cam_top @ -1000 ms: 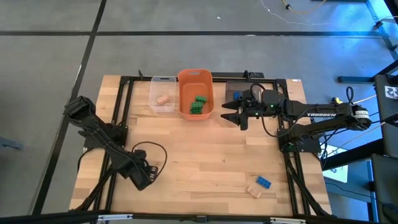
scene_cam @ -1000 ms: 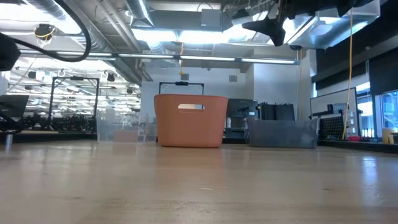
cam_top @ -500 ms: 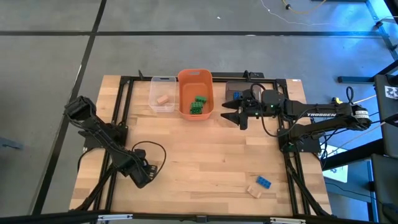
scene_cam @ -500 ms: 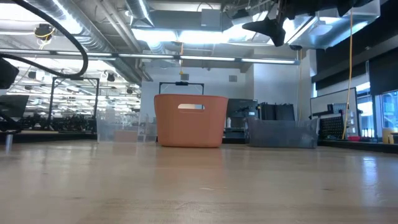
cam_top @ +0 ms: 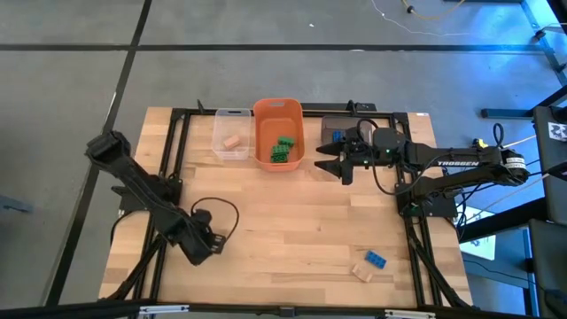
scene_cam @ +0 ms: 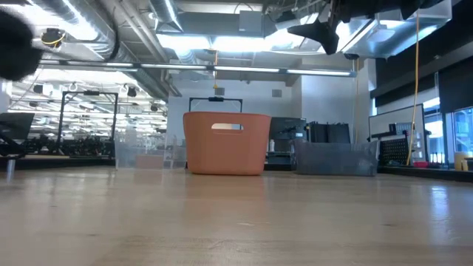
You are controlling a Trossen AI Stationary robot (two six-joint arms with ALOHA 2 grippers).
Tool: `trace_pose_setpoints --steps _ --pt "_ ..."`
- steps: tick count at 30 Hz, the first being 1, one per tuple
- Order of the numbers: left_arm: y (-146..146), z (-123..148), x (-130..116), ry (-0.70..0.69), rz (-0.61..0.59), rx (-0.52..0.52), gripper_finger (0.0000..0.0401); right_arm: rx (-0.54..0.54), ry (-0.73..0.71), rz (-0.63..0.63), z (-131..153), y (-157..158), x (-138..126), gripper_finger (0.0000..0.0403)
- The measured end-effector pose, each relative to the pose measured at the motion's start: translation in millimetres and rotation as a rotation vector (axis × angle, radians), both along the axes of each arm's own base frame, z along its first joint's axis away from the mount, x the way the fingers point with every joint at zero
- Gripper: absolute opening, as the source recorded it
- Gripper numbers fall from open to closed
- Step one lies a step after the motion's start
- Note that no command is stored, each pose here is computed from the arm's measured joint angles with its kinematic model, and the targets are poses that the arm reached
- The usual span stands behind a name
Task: Sort & place blocks by color
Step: Put the left blue game piece into the black bin
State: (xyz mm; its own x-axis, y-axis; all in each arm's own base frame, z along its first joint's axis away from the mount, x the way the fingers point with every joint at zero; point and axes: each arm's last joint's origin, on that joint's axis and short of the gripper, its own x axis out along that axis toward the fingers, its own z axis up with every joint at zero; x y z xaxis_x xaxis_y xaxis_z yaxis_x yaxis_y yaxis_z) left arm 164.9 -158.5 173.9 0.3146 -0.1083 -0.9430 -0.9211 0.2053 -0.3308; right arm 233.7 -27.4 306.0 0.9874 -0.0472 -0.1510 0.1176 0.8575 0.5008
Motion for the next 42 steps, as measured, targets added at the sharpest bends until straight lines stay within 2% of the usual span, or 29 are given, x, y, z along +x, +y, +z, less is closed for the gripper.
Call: trace_pose_setpoints --steps 4,8,12,15,22,27,33,38,42 --pt "15 36 -6 -0.265 -0.031 0.056 0.0125 0.001 -0.006 0.003 1 0 0 0.0341" --pt "37 72 -17 -0.548 -0.038 0.198 0.0125 -0.004 -0.031 0.010 3 0 1 0.0341" --pt "64 99 -28 -0.708 -0.026 0.345 0.0125 -0.025 -0.063 0.013 6 0 1 0.0341" --pt "85 113 -33 -0.771 -0.037 0.480 0.0125 -0.064 -0.091 0.016 9 0 1 0.0341" --pt "126 143 -32 -0.895 -0.169 0.738 0.0125 -0.072 -0.120 0.016 12 0 1 0.0341" --pt "153 152 -28 -0.904 -0.282 0.898 0.0125 -0.071 -0.121 0.017 12 0 1 0.0341" --pt "185 156 -20 -0.943 -0.374 0.973 0.0125 -0.069 -0.122 0.017 12 0 1 0.0341" --pt "207 165 -7 -1.086 -0.405 0.983 0.0125 -0.080 -0.130 0.017 13 0 1 0.0341" --pt "218 162 11 -1.115 -0.416 0.982 0.0125 -0.131 -0.151 -0.019 15 -1 2 0.0341"
